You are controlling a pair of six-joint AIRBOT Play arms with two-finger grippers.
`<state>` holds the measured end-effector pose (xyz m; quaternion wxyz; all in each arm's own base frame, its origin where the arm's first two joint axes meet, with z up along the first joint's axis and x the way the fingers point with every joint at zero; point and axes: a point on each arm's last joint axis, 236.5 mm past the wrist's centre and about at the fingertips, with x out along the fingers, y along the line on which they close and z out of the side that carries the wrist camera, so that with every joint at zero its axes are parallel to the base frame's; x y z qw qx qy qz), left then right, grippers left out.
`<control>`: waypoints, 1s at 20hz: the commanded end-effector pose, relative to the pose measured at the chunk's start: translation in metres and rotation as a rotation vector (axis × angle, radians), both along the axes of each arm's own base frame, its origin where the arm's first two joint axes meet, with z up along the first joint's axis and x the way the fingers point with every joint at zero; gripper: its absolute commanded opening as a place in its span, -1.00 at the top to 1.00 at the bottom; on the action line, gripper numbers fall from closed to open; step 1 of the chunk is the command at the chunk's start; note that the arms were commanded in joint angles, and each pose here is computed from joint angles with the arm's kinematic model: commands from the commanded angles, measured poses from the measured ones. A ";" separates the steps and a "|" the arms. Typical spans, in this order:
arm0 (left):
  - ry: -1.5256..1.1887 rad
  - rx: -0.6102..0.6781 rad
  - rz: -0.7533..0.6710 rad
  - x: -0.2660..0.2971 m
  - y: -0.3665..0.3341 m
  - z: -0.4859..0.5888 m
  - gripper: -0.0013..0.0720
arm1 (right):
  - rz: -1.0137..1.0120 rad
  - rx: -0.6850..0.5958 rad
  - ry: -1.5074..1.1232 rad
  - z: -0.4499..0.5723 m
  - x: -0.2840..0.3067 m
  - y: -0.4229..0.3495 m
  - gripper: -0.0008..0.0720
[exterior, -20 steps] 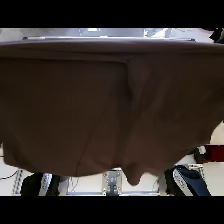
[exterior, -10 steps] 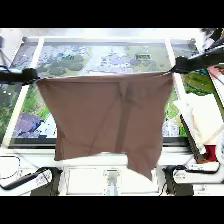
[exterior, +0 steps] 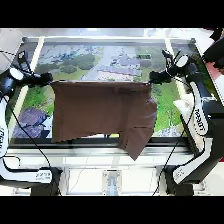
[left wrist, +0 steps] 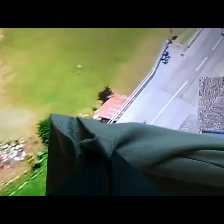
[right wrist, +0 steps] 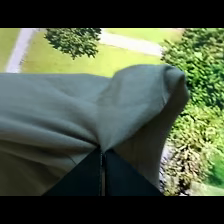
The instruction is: Fold the shirts.
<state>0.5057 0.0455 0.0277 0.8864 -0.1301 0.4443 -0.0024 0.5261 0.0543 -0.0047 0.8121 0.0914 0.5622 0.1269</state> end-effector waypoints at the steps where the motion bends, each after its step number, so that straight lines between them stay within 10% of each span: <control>1: 0.208 0.053 -0.088 -0.051 -0.006 -0.022 0.94 | 0.035 -0.125 0.059 -0.006 -0.018 -0.022 0.95; 11: 0.449 -0.016 -0.117 -0.130 -0.030 -0.100 0.94 | 0.048 -0.075 0.301 -0.084 -0.084 -0.011 0.94; 12: 0.450 -0.041 -0.115 -0.130 -0.035 -0.099 0.82 | 0.049 -0.072 0.308 -0.086 -0.086 -0.010 0.86; 15: 0.429 -0.074 -0.109 -0.127 -0.042 -0.092 -0.79 | 0.066 -0.073 0.318 -0.066 -0.090 -0.011 -0.20; 20: 0.363 -0.012 -0.108 -0.159 -0.029 -0.031 -0.79 | 0.114 -0.242 0.230 0.034 -0.115 -0.059 -0.20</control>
